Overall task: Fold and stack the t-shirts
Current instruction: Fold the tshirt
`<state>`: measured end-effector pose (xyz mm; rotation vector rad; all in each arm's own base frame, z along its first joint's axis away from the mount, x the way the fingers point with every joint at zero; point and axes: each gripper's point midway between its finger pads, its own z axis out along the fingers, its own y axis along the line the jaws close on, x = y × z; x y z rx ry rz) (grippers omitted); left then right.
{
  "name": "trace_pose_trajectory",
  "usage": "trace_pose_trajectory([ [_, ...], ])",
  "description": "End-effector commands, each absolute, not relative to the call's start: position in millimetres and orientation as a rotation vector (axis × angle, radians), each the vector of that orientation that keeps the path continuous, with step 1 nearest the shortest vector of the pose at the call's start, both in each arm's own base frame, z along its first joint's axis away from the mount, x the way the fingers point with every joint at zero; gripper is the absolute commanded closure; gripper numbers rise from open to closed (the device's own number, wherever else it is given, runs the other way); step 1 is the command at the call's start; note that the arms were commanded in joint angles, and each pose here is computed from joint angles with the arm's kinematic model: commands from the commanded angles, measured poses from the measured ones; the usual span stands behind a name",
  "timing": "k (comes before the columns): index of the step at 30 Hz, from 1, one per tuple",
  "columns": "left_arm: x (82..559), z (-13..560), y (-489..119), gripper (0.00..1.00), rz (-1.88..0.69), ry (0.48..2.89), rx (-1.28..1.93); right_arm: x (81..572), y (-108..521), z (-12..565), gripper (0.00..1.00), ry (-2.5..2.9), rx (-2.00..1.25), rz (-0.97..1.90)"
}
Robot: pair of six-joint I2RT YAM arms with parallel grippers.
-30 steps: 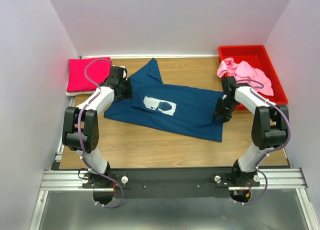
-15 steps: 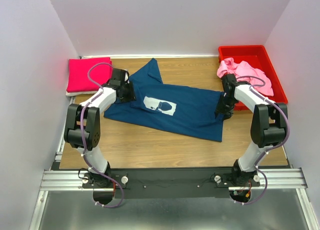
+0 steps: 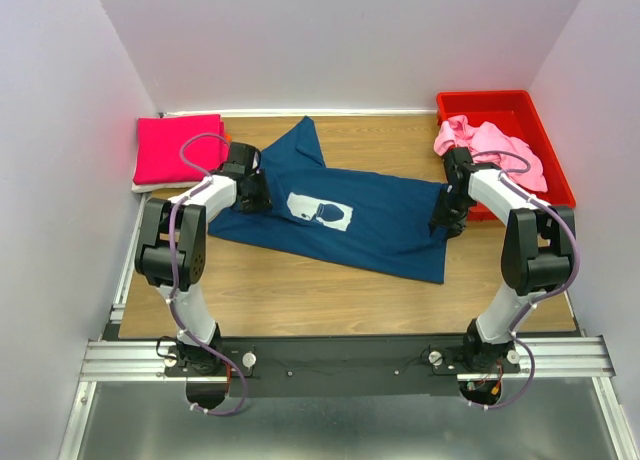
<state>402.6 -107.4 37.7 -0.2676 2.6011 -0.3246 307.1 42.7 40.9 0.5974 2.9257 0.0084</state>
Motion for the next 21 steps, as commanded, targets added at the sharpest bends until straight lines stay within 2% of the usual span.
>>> trace_pose_trajectory([
  [1,403,26,-106,0.50,-0.286,2.613,-0.282,311,38,39,0.54,2.908,0.612,-0.029],
  [7,409,25,-114,0.65,-0.311,2.615,-0.240,311,39,38,0.54,2.914,0.610,-0.025],
  [9,409,24,-115,0.74,-0.310,2.617,-0.236,311,39,39,0.54,2.912,0.615,-0.024],
  [13,413,36,-116,0.77,-0.313,2.598,-0.226,311,38,39,0.54,2.910,0.619,-0.028],
  [14,414,40,-118,0.83,-0.321,2.593,-0.219,311,39,39,0.54,2.911,0.617,-0.025],
  [21,424,52,-123,0.84,-0.323,2.593,-0.171,312,41,38,0.55,2.913,0.621,-0.010],
])
